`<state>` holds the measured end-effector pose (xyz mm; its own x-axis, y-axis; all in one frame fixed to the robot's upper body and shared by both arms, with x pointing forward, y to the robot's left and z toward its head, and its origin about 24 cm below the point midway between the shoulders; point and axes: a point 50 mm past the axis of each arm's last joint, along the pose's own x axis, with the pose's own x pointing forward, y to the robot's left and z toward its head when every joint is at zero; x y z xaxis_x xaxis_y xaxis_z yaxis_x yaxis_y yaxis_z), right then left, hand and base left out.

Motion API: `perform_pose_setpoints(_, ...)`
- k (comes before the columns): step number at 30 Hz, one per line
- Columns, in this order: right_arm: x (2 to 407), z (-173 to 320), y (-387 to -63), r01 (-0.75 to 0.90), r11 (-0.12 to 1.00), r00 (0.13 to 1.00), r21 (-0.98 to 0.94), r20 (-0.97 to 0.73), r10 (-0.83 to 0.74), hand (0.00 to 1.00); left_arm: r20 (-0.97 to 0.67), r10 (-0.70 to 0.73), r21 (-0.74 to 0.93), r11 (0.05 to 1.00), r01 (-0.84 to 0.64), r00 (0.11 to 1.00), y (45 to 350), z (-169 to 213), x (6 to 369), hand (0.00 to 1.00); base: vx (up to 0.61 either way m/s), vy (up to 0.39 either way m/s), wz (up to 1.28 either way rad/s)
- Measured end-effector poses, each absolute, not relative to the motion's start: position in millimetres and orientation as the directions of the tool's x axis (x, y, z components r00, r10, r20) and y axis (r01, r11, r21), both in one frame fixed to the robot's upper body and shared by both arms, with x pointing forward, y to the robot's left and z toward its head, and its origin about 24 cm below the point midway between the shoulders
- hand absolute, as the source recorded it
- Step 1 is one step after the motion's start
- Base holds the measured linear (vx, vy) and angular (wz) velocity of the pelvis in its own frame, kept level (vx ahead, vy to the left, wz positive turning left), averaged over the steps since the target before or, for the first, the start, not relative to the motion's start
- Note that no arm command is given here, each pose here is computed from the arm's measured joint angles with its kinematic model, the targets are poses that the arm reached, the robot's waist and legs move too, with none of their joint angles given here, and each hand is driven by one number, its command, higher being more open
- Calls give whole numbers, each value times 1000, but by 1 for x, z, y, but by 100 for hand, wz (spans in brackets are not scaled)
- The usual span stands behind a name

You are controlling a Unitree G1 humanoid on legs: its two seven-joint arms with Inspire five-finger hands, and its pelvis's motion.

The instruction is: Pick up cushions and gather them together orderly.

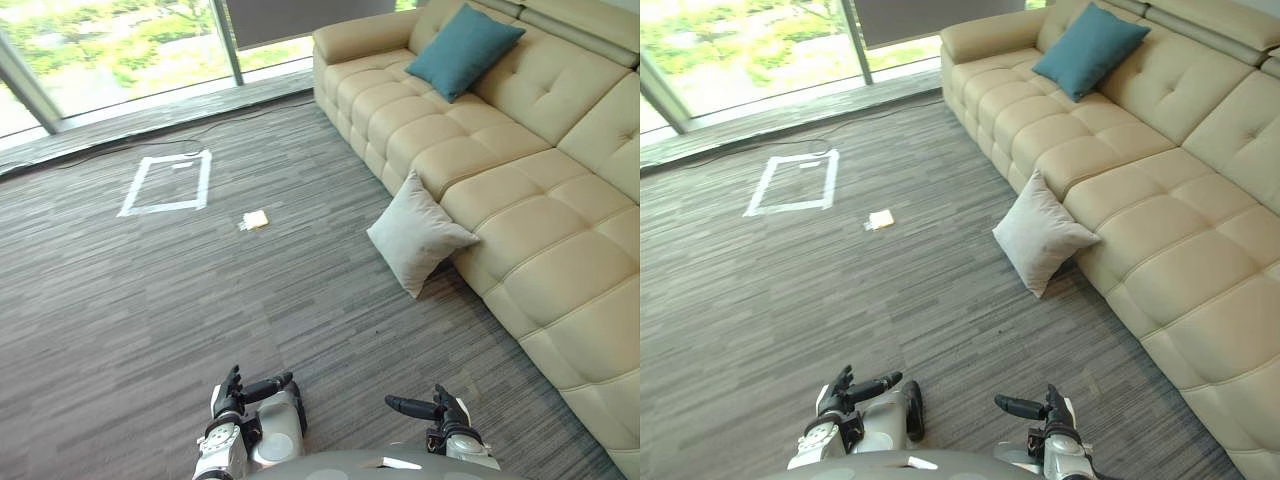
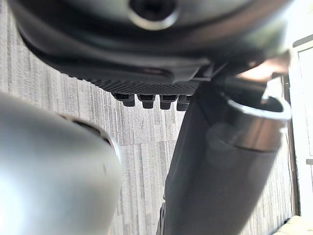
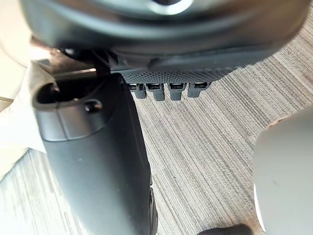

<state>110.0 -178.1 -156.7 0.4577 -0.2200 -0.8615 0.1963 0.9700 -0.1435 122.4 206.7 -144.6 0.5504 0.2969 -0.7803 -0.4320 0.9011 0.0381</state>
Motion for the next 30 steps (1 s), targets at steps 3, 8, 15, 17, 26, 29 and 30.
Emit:
perform_pose_setpoints(3,106,-158,-170,188,974,452,-129,-869,-202,100,-797,305,72,905,-420,521,216,-147,118,100,595,264,-45)
perform_pose_setpoints(8,119,-152,-182,175,973,511,-152,-831,-222,100,-827,263,82,931,-355,496,204,-152,115,100,481,89,-33)
perform_pose_setpoints(15,139,-145,-187,150,975,559,-165,-799,-221,100,-856,234,103,951,-292,462,200,-158,107,100,458,-167,-18)
perform_pose_setpoints(17,145,-142,-194,180,968,567,-172,-786,-245,100,-854,187,63,963,-261,486,185,-157,116,100,443,-258,-31)
perform_pose_setpoints(26,130,-147,-195,209,961,522,-180,-811,-265,100,-815,226,40,940,-338,533,189,-151,124,100,217,-73,-15)
perform_pose_setpoints(29,126,-148,-195,222,959,508,-179,-818,-270,100,-815,243,38,928,-370,527,193,-151,120,100,172,147,-62)
perform_pose_setpoints(30,123,-150,-194,227,957,494,-179,-826,-272,100,-809,259,28,914,-404,528,196,-150,122,100,180,173,-44)
